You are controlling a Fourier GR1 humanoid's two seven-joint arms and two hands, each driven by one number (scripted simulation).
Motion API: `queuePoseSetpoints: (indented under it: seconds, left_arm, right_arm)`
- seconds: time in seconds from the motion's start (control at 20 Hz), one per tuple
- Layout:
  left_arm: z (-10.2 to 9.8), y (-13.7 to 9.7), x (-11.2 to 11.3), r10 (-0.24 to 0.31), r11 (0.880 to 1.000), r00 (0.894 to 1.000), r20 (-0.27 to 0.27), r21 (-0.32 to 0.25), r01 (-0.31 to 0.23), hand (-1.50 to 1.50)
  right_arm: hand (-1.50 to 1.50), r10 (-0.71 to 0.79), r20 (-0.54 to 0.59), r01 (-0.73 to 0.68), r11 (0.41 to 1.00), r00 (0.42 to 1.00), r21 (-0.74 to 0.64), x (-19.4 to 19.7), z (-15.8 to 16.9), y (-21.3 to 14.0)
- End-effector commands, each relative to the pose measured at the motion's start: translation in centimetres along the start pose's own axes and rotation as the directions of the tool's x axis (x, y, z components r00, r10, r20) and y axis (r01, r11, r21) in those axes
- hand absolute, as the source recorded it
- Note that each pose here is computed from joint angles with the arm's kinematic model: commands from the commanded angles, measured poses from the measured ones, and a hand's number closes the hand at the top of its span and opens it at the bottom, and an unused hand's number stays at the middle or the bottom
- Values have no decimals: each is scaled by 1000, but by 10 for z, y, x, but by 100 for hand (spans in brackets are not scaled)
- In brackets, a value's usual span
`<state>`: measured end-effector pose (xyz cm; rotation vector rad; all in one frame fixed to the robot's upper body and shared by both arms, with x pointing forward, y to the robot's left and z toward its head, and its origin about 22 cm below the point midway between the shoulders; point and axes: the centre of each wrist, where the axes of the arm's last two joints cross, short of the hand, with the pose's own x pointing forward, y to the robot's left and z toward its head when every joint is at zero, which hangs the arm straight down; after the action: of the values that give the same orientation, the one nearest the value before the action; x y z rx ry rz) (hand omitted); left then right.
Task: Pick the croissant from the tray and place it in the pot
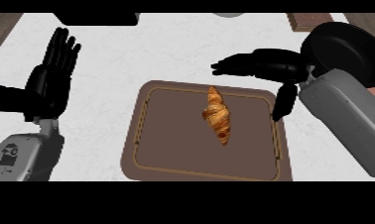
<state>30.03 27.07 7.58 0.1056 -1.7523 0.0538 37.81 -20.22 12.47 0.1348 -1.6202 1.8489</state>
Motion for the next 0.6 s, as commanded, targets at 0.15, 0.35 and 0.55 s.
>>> queuePoseSetpoints:
  seconds: [0.15, 0.35, 0.55]
  left_arm:
    - [-10, -10, 17, 5, 1000, 1000, 8, -29, -5, 0]
    - [-1, 9, 0, -9, 1000, 1000, 12, -8, 9, 0]
    - [3, 8, -2, 6, 1000, 1000, 24, 0, -6, 0]
  right_arm:
    - [-150, 6, 18, -7, 999, 1000, 35, 0, -23, 28]
    - [-150, -4, 70, 3, 1000, 998, 6, 3, -20, 5]
    - [-150, 13, 75, -12, 1000, 997, -19, 6, -26, 47]
